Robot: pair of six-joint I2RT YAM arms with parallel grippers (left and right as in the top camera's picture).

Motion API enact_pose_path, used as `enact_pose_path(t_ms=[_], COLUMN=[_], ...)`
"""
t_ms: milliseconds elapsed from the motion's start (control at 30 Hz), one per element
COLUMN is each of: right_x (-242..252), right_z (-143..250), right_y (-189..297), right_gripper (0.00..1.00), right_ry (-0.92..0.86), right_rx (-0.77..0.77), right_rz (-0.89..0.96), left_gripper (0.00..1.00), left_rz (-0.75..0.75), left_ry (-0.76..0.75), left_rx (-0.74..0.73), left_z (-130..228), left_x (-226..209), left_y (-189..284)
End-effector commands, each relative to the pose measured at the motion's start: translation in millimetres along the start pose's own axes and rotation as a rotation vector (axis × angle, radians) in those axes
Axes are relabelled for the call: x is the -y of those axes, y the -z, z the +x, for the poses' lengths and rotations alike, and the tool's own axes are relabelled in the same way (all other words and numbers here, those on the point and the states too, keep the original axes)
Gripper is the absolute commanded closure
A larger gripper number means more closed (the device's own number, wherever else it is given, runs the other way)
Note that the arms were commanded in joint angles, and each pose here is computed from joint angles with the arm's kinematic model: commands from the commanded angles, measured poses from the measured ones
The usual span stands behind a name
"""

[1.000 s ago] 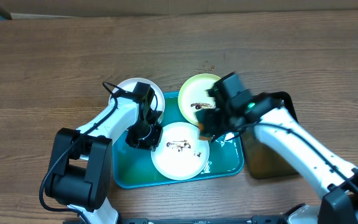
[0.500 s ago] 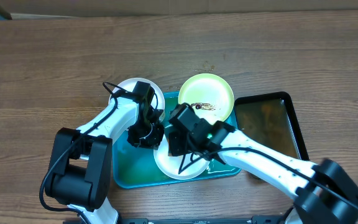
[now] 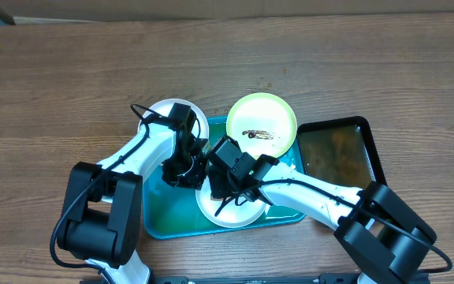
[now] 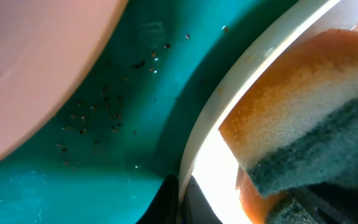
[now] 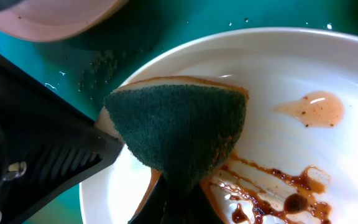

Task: Clean dirty plates on tray and stack at the side
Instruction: 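Move the sponge onto the bottom white plate with the right gripper, then scrub the bottom white plate with the sponge while left gripper holds it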

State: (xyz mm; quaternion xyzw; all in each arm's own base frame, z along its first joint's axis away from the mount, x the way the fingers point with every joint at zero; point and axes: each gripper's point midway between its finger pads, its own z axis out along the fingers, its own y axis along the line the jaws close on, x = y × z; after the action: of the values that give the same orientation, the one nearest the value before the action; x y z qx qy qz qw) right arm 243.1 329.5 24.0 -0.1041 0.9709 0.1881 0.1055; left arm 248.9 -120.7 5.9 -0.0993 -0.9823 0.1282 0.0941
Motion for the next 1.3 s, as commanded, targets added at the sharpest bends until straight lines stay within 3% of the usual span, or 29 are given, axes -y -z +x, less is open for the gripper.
enact_pose_path(t_ms=[0,700,1100,1267], right_x=[5,106,99,79], right_z=[7,11,6,2], right_y=[-10,23,45,65], right_gripper=[0.96,0.96,0.96,0.96], right_ry=[-0.003,-0.18,-0.018,0.054], right_rx=[-0.022,-0.136,-0.146,-0.122], right_rz=[0.024,0.39,0.359,0.258], left_gripper=[0.96,0.96,0.96,0.96], left_rz=[0.021,0.013,0.013,0.013], left_ry=[0.001,0.006,0.005,0.005], left_rx=[-0.011,-0.013,-0.014,-0.013], left_z=[0,1,1,1], left_x=[6,3,3,3], left_y=[-3,-3,-3,-3])
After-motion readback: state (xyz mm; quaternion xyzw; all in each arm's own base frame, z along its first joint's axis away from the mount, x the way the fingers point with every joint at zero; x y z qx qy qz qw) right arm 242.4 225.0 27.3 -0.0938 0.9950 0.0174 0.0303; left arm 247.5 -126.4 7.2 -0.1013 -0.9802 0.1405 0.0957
